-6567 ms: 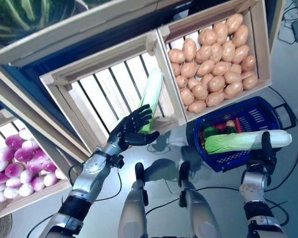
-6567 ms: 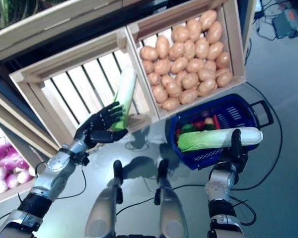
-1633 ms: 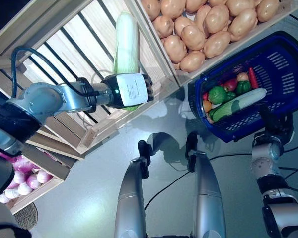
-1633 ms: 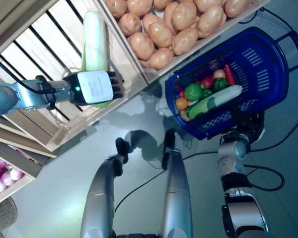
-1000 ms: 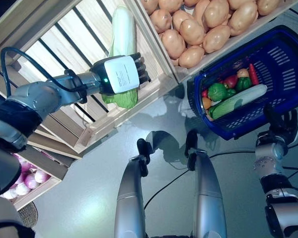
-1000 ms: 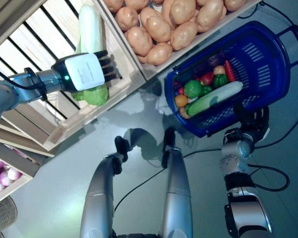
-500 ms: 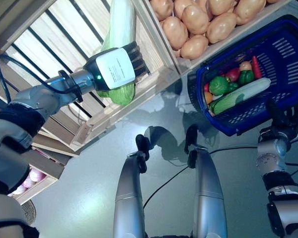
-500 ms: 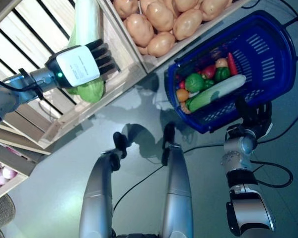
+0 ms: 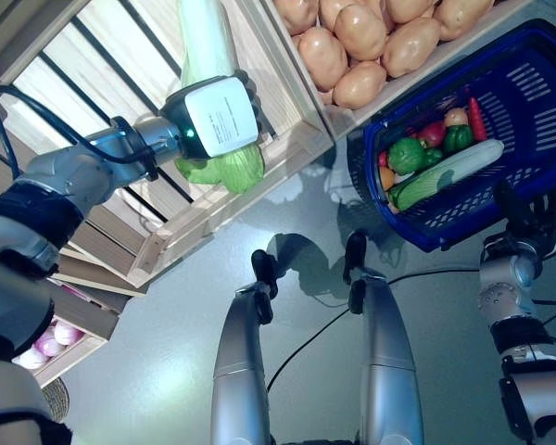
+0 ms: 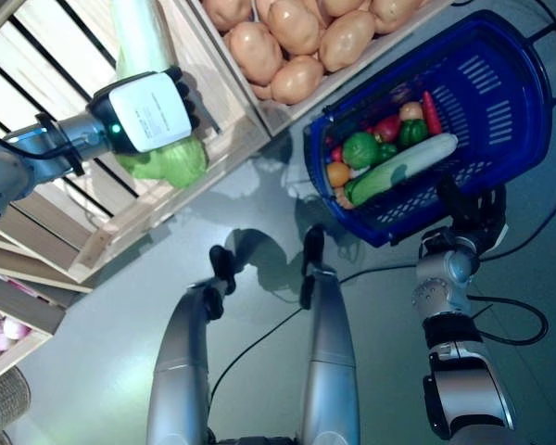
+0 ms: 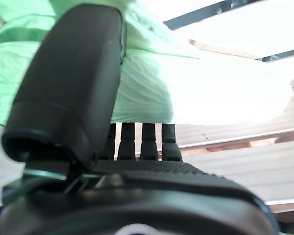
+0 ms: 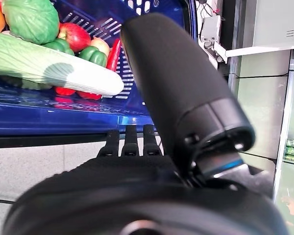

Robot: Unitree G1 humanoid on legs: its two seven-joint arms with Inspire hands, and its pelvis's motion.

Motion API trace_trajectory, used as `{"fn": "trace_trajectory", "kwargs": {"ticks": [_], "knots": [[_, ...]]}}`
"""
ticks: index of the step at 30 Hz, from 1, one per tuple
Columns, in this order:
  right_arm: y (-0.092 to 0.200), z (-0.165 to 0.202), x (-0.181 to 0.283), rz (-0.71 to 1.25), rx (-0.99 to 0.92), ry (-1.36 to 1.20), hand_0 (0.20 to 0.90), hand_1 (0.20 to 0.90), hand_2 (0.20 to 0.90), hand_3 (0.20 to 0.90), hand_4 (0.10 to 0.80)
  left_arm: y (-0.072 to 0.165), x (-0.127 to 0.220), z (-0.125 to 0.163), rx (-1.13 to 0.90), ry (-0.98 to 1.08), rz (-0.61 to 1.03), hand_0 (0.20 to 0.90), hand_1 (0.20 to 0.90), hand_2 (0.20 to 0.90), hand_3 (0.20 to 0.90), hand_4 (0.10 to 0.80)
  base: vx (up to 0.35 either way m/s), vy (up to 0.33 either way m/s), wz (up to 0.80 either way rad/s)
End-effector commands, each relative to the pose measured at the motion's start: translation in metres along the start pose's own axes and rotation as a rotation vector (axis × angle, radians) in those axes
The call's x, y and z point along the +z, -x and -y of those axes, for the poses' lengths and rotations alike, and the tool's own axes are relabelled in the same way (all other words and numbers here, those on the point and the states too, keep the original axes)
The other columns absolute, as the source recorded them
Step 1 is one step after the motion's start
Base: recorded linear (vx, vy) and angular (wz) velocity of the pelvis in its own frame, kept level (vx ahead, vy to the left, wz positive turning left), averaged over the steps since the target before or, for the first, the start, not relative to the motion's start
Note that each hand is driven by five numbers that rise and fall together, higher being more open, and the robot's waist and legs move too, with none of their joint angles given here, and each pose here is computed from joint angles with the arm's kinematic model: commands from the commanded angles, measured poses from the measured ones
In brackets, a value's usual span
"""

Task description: Put vegetables into the basket

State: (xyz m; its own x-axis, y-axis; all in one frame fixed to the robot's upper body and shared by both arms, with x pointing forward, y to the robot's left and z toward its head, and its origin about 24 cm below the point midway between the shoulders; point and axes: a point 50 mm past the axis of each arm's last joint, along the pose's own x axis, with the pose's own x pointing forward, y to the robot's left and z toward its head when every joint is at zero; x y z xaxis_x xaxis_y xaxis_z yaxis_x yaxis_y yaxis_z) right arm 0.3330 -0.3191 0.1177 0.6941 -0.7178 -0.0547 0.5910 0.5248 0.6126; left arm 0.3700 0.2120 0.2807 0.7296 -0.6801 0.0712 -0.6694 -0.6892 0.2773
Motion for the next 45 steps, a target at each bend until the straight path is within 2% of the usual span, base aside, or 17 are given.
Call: {"fn": "trace_trajectory", "kwargs": {"ticks": [1, 8, 11, 19, 24, 32, 38, 41, 45], "knots": [[-0.009, -0.014, 0.054, 0.183, 0.05, -0.037, 0.9, 0.9, 0.9, 0.9, 0.8, 0.0, -0.03, -0.007, -0.015, 0.055, -0.143, 0.3, 0.3, 0.3, 0.3, 0.4, 0.0, 0.0, 0.0], [-0.008, -0.008, 0.048, 0.174, 0.05, -0.037, 0.9, 0.9, 0.9, 0.9, 0.8, 0.004, -0.033, -0.007, 0.022, 0.129, -0.245, 0.3, 0.3, 0.3, 0.3, 0.4, 0.0, 0.0, 0.0], [-0.006, -0.005, 0.045, 0.166, 0.045, -0.035, 0.9, 0.9, 0.9, 0.9, 0.8, 0.014, -0.038, -0.007, 0.132, 0.183, -0.353, 0.3, 0.3, 0.3, 0.3, 0.4, 0.0, 0.0, 0.0], [0.001, 0.004, 0.035, 0.155, 0.048, -0.031, 0.9, 0.9, 0.9, 0.9, 0.8, 0.035, -0.042, -0.015, 0.384, 0.271, -0.497, 0.3, 0.3, 0.3, 0.3, 0.4, 0.005, -0.024, 0.01], [0.011, 0.009, 0.023, 0.133, 0.035, -0.026, 0.9, 0.9, 0.9, 0.9, 0.8, 0.051, -0.03, -0.018, 0.555, 0.461, -0.617, 0.3, 0.3, 0.3, 0.3, 0.4, 0.021, -0.044, 0.06], [0.031, -0.003, 0.004, 0.137, 0.096, 0.047, 0.9, 0.9, 0.9, 0.9, 0.8, 0.059, -0.018, -0.029, 0.78, 0.656, -0.763, 0.3, 0.3, 0.3, 0.3, 0.4, 0.013, -0.023, 0.04], [0.05, -0.016, -0.004, 0.167, 0.22, 0.103, 0.9, 0.9, 0.9, 0.9, 0.8, 0.067, 0.002, -0.028, 0.953, 1.01, -0.939, 0.3, 0.3, 0.3, 0.3, 0.4, 0.007, -0.028, 0.02], [0.06, -0.027, -0.01, 0.167, 0.314, 0.134, 0.9, 0.9, 0.9, 0.9, 0.8, 0.066, 0.02, -0.027, 0.983, 1.148, -0.95, 0.3, 0.3, 0.3, 0.3, 0.4, 0.018, -0.065, 0.06], [0.077, -0.031, -0.02, 0.144, 0.444, 0.184, 0.9, 0.9, 0.9, 0.9, 0.8, 0.068, 0.049, -0.025, 1.092, 1.624, -0.982, 0.3, 0.3, 0.3, 0.3, 0.4, 0.053, -0.09, 0.01]]}}
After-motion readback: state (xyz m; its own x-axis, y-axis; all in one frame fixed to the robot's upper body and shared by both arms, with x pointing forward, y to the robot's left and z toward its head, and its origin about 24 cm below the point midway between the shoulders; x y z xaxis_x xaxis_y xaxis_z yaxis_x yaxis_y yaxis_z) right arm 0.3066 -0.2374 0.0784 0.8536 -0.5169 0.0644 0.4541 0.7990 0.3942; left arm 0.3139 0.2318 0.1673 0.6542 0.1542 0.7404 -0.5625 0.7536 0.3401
